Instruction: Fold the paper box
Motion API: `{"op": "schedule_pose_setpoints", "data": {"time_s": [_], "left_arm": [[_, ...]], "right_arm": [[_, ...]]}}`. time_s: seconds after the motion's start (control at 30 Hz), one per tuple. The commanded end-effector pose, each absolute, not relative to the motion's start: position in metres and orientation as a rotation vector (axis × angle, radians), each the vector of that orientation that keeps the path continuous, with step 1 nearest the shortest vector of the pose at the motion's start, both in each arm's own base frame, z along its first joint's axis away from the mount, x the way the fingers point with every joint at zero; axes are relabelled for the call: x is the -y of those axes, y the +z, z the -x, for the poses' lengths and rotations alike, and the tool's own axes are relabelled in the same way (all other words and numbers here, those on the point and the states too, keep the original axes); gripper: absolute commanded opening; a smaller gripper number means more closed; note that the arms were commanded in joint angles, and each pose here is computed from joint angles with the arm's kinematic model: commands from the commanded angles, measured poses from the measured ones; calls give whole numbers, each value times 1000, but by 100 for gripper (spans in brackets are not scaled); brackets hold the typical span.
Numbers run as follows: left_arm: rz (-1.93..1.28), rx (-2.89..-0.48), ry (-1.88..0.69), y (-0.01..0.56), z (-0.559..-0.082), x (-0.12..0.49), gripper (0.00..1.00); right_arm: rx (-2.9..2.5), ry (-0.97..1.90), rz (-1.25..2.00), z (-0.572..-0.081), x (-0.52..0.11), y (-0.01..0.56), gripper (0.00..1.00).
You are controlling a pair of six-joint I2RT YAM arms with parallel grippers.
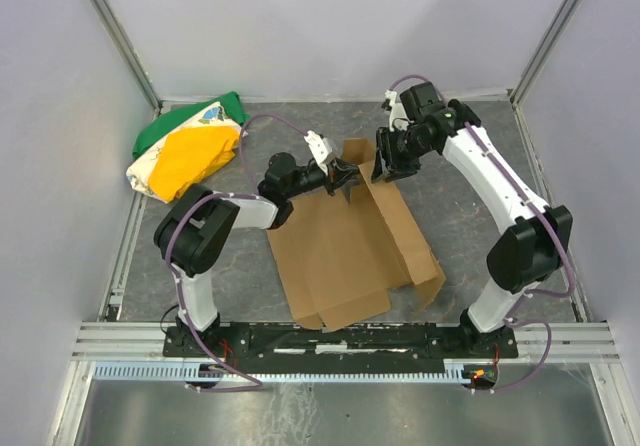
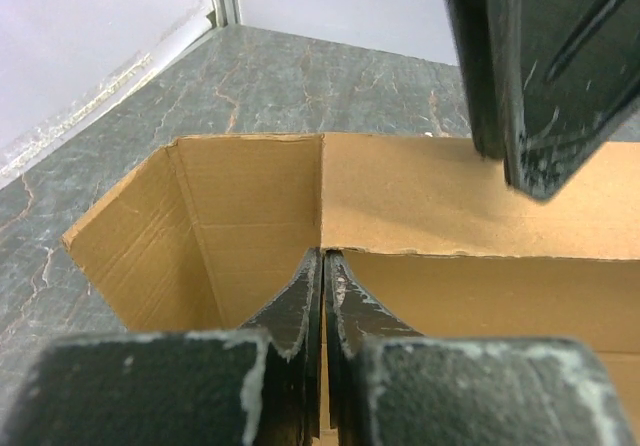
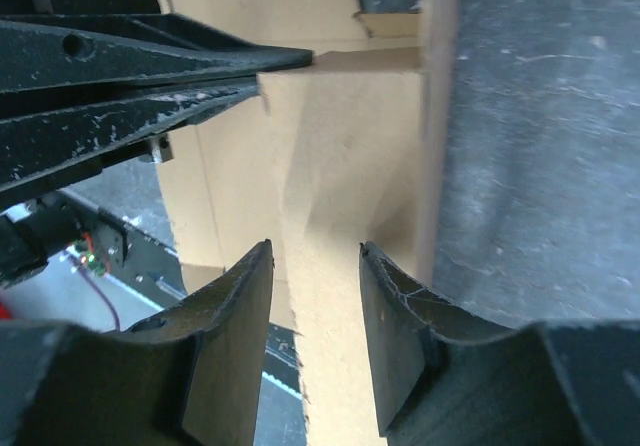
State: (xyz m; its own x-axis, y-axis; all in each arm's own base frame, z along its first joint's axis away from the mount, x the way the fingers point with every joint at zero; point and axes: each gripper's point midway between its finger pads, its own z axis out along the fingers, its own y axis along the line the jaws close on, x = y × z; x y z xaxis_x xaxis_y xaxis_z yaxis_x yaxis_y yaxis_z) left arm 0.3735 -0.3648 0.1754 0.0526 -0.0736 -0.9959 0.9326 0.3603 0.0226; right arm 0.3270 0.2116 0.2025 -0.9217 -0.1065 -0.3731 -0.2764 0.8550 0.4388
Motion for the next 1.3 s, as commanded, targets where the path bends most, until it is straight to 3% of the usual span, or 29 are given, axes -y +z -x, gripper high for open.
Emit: {"op": "schedule_pose_setpoints", "data": {"time_s": [0.0, 0.3, 0.53, 1.27], "left_arm": [[-849, -1355, -964, 186, -375, 363, 3], [-733, -1554, -827, 183, -396, 344, 3], [-629, -1694, -681, 199, -421, 327, 3], [-228, -1878, -440, 199, -430, 255, 3]], "right_arm": [[-2502, 509, 176, -332, -179, 262, 49], [-2306, 258, -9, -290, -113, 296, 49], [-2245, 241, -40, -273, -99, 304, 49], [-2215, -72, 191, -297, -98, 229, 52]]}}
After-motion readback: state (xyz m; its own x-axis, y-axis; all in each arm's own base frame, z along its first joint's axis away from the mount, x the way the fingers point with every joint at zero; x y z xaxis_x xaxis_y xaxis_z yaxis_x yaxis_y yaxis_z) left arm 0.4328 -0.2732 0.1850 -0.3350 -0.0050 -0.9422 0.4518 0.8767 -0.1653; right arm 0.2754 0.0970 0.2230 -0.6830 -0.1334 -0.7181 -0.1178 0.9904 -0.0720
